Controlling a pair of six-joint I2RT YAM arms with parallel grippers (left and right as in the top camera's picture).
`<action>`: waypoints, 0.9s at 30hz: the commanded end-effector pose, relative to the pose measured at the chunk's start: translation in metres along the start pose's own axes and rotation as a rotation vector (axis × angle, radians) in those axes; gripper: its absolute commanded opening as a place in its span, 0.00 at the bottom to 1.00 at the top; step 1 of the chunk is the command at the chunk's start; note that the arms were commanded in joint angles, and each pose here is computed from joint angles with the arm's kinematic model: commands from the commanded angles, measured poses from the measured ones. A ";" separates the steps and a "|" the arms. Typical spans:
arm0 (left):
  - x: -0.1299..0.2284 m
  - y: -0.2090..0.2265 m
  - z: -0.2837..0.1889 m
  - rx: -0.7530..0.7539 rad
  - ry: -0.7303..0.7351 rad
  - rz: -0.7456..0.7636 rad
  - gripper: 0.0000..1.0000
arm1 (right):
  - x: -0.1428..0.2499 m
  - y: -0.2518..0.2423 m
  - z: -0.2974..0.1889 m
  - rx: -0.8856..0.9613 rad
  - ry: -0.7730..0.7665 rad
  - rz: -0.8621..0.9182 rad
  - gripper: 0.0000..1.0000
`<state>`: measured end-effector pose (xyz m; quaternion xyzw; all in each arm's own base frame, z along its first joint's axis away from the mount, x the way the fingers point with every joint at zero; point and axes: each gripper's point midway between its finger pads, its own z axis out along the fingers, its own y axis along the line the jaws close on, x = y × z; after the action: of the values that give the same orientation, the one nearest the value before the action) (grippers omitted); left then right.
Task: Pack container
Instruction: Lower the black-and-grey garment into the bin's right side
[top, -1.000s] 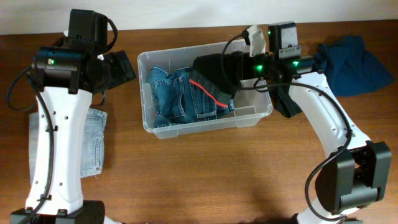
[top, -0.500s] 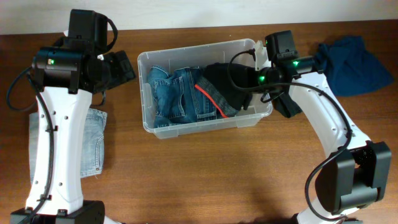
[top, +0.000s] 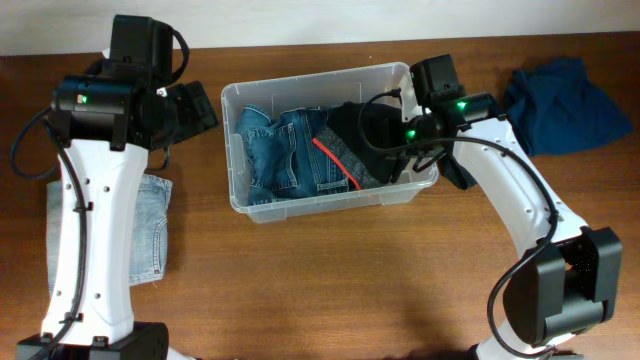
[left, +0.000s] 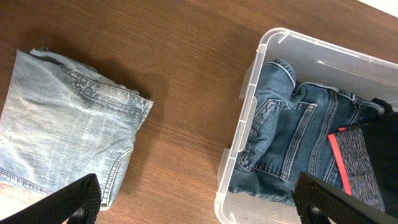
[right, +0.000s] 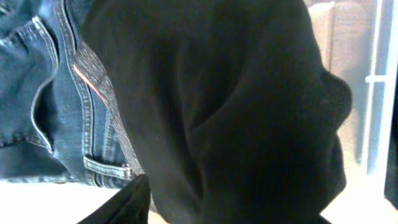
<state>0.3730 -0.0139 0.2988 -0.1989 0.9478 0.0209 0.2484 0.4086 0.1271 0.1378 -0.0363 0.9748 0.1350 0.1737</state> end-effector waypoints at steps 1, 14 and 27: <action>0.000 0.001 0.002 -0.006 0.005 0.008 0.99 | 0.002 -0.001 0.001 0.020 0.013 0.005 0.52; 0.000 0.001 0.002 -0.006 0.005 0.008 0.99 | -0.007 -0.009 -0.039 0.104 -0.085 -0.031 0.61; 0.000 0.001 0.002 -0.006 0.005 0.008 0.99 | -0.018 0.013 -0.058 0.190 -0.186 -0.204 0.11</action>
<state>0.3730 -0.0139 0.2988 -0.1989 0.9478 0.0209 0.2484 0.4000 0.1210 0.1894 -0.0840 0.9618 0.0754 0.2492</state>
